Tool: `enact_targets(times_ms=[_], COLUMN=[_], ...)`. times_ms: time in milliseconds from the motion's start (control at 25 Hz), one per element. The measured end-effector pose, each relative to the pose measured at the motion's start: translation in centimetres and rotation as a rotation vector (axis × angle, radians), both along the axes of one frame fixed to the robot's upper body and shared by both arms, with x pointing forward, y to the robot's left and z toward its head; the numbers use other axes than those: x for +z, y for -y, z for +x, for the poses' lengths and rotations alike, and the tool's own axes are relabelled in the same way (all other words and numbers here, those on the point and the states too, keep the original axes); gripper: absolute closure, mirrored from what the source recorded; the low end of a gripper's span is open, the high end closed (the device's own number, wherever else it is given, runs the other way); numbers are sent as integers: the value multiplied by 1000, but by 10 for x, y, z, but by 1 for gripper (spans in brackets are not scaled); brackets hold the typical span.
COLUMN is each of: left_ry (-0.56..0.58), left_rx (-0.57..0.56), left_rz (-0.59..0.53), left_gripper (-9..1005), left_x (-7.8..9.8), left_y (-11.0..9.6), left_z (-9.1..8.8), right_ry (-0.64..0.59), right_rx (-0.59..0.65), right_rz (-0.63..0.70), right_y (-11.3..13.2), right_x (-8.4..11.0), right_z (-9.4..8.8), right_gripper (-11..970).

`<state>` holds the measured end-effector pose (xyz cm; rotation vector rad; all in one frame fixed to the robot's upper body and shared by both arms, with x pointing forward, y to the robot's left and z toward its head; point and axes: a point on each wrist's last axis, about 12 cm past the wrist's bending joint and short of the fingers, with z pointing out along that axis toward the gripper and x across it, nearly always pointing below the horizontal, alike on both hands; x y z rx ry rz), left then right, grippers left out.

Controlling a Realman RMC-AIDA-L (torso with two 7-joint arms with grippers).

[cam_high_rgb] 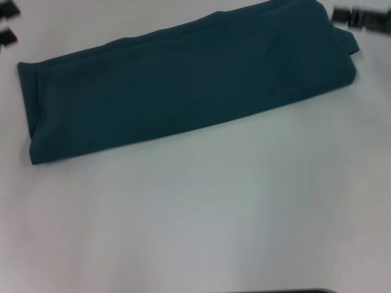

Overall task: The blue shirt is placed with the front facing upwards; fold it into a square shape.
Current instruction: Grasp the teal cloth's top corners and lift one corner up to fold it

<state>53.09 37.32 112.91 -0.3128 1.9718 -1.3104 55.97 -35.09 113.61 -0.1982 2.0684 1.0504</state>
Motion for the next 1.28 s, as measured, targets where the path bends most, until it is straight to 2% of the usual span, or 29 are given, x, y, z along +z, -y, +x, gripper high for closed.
enact_targets(times_ms=[120,200,240,320,520,680,760,1000,1280], left_ry=[-10,-7,4,-1,-86,-147,-215,-331,-362], left_rx=[-23,-28,-62,-87,-118,-104,-81,35,92], left_rz=[-7,-2,13,14,-14,-36,-50,-113,-102], left_gripper=[273,273,273,274,274,274,274,274,275], left_x=[-15,-18,-28,-33,-48,-55,-60,-79,-90], left_y=[2,3,6,9,24,31,38,46,39], left_z=[-15,-17,-25,-28,-27,-24,-17,-12,-20], right_ry=[-53,-89,-100,-118,-138,-158,-167,-168,-154], right_rx=[10,10,7,4,24,49,63,77,83], right_rz=[22,17,11,6,-12,-50,-67,-80,-80], right_y=[5,10,13,16,13,9,6,2,0], right_x=[-13,-20,-22,-24,-25,-26,-26,-24,-19], right_z=[-14,-21,-22,-23,-18,-14,-11,-7,-1], right_gripper=[32,32,33,33,34,34,35,36,37])
